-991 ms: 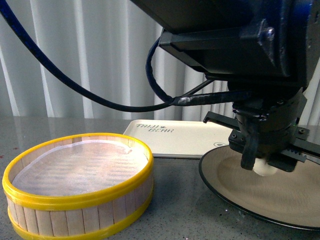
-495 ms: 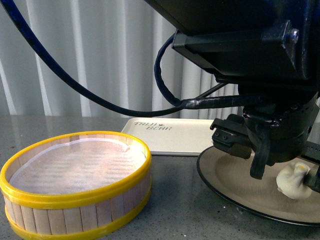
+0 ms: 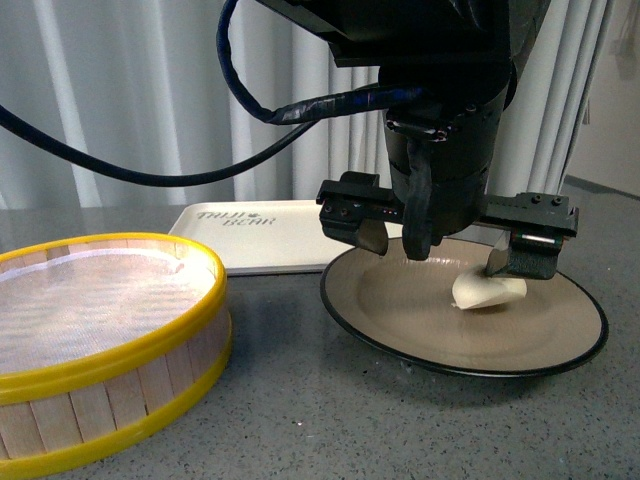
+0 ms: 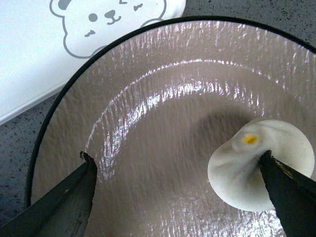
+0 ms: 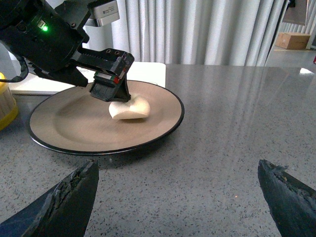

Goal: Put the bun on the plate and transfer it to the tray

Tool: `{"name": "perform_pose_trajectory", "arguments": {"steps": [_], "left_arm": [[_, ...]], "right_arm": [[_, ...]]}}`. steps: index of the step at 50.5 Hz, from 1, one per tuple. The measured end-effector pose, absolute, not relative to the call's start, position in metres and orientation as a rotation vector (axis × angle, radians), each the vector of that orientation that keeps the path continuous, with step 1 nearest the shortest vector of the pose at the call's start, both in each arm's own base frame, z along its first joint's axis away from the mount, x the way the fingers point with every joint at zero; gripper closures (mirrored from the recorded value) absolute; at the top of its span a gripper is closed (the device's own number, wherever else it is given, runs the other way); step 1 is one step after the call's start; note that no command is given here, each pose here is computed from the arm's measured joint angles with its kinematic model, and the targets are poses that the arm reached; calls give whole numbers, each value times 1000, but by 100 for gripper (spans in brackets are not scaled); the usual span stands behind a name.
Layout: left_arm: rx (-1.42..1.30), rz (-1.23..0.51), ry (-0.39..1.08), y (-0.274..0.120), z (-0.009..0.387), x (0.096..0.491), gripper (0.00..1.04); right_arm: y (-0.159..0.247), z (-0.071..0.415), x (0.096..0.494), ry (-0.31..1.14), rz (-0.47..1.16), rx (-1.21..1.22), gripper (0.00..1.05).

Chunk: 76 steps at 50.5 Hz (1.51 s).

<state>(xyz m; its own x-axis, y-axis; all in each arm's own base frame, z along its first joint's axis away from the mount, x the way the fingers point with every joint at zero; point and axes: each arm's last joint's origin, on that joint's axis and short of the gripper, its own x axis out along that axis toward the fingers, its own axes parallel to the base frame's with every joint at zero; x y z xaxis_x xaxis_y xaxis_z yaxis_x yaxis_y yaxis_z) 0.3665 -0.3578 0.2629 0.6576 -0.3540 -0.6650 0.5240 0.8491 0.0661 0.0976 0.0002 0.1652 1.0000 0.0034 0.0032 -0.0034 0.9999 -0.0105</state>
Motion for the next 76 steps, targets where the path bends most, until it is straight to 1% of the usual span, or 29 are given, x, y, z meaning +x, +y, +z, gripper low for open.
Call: {"name": "perform_pose_trajectory", "arguments": {"steps": [15,27,32,37,41,45,48,50,56,61,64,71,74,76], "left_arm": [[177,-547,700,-355,268,367,7],[157,-540,706,-333,278,366,7],[132,-509,671,-319,288,369,7],[77,-440,608,-297,303,375,7],[14,-327,554,-268,318,384,7],[-63,-187,509,-227,328,394,7],[-117,-77,492,-193,326,398,7],[-137,-42,483,-178,325,398,7],[-202,70,457,-124,314,391,7],[-212,160,440,-77,303,369,7],[-201,198,448,-62,298,357,7],[-190,210,443,-54,299,349,7],[-167,116,355,-54,295,348,13],[-136,39,251,-54,287,343,20]], "right_arm": [[0,165,98,-3,3,-10,9],[0,165,98,-3,3,-10,9],[0,165,98,-3,3,-10,9],[0,165,98,-3,3,-10,9],[0,165,98,-3,3,-10,9],[0,165,98,-3,3,-10,9],[0,165,98,-3,3,-10,9],[0,165,98,-3,3,-10,9],[0,165,98,-3,3,-10,9],[0,165,98,-3,3,-10,9],[0,165,98,-3,3,-10,9],[0,165,98,-3,5,-10,9],[0,165,98,-3,4,-10,9],[0,165,98,-3,4,-10,9]]}}
